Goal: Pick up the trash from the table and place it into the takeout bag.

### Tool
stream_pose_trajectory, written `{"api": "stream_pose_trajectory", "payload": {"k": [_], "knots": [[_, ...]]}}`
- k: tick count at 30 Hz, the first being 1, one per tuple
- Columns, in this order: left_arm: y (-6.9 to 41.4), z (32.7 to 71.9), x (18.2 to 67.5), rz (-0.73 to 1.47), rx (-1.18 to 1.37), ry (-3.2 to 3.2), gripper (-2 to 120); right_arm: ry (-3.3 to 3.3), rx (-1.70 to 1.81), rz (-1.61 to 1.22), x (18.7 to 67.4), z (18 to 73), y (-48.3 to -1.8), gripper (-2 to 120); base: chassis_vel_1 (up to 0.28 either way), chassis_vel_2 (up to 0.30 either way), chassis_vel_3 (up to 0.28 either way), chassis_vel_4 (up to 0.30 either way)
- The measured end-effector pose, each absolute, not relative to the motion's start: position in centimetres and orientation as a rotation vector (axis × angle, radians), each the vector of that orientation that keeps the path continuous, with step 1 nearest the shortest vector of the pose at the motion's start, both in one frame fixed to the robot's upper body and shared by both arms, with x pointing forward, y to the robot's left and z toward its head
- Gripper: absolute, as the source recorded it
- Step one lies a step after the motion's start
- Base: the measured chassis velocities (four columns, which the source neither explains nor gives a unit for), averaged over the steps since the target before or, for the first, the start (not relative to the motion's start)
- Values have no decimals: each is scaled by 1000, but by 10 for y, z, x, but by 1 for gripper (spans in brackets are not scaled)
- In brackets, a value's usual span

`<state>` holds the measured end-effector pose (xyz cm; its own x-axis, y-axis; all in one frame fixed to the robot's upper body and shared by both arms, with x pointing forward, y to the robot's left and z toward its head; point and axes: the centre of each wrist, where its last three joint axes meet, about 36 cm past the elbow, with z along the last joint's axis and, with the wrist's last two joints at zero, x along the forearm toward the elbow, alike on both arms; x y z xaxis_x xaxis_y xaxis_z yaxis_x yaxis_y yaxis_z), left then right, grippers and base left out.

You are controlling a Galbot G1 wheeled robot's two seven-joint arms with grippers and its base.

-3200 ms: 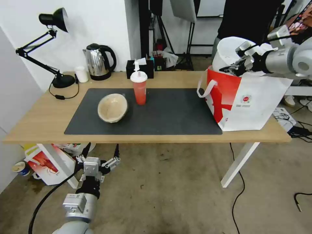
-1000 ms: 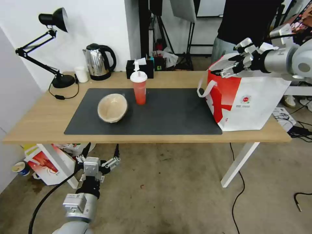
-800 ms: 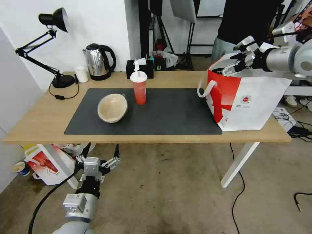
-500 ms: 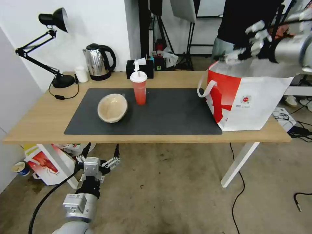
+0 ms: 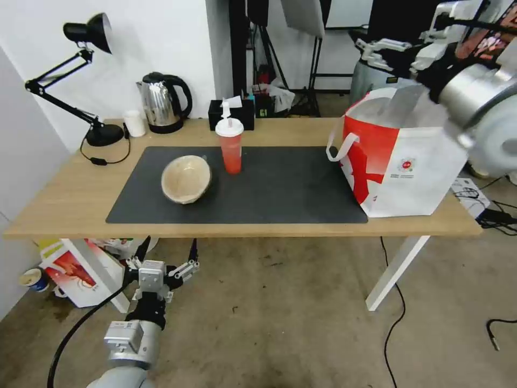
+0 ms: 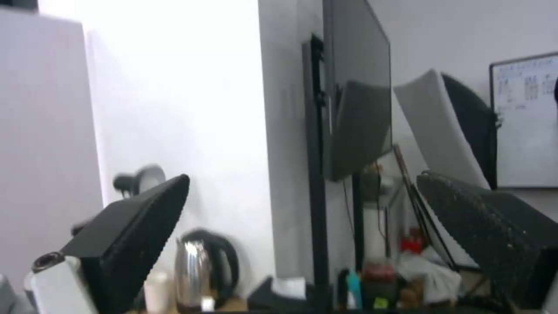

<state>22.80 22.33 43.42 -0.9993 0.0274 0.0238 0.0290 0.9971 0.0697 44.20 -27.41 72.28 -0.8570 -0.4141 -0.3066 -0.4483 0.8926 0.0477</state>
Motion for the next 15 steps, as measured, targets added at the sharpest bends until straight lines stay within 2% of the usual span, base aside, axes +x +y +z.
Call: {"api": "stream_pose_trajectory", "payload": {"k": [15], "knots": [[223,434,228,-109,-44,-3117,100,2544,-448,234,418,634,-223,100,0,0,0,0]]}}
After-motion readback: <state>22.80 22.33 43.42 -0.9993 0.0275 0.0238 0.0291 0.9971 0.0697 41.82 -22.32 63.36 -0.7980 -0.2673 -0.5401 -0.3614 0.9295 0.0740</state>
